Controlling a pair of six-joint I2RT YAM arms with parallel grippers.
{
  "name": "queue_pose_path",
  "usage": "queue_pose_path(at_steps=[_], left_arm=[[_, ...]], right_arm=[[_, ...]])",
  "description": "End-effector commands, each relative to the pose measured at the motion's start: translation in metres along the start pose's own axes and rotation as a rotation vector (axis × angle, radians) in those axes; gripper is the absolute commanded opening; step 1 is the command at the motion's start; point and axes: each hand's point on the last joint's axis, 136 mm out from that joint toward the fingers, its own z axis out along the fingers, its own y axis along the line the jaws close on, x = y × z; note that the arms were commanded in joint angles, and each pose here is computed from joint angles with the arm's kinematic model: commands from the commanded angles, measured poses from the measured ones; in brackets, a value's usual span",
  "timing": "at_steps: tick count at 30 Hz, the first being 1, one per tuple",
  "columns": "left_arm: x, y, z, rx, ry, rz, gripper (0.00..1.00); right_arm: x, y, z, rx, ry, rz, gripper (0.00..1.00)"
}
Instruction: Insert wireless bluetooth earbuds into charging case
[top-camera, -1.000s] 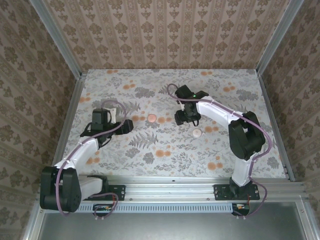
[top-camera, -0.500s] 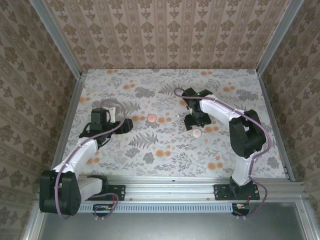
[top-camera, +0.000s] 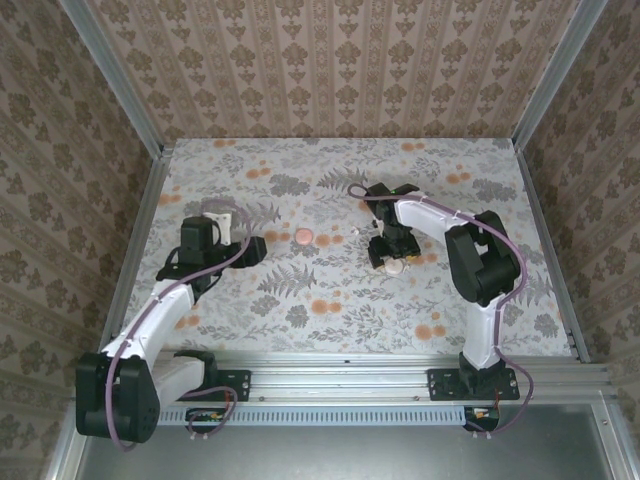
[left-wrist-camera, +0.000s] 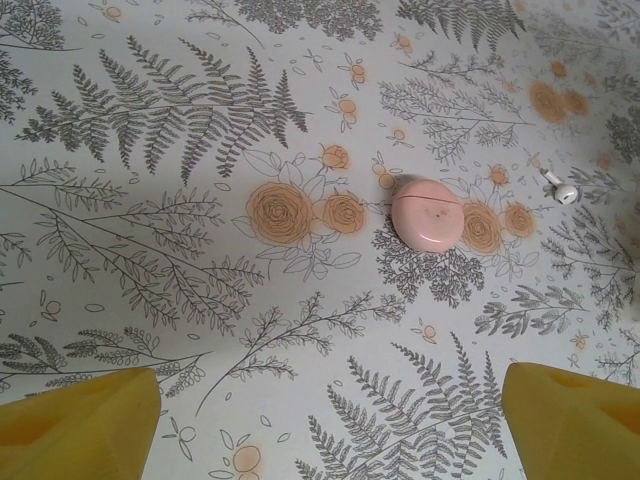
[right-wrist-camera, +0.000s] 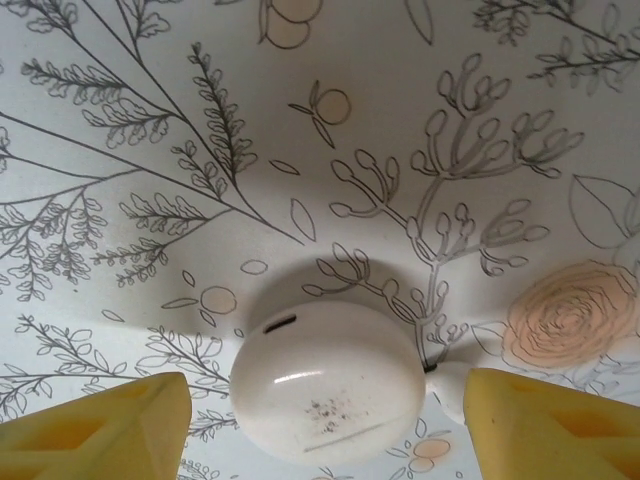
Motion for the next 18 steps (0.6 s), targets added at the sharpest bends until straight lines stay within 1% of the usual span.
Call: queue_pose_path(at_steps=[1,11,18], left_arm=[[0.0076,0.0005,-0.0010,-0.015,0.022,0.028,0.90],[0.0081,0.0003,0.0035,-0.011,0.040,0.033,0.90],[0.0080,-0.0002,0.0028,-0.011,0.038,0.035,0.90]], right_arm=[[0.0046,0.0032,0.0138,-0.022,0.049,-0.017,0.72],[0.0087,0.0063,0.0187,-0.046,0.083,-0.003,0.67],[0.0123,0.0041,0.0185,-0.037,0.089,-0.001,0.57]])
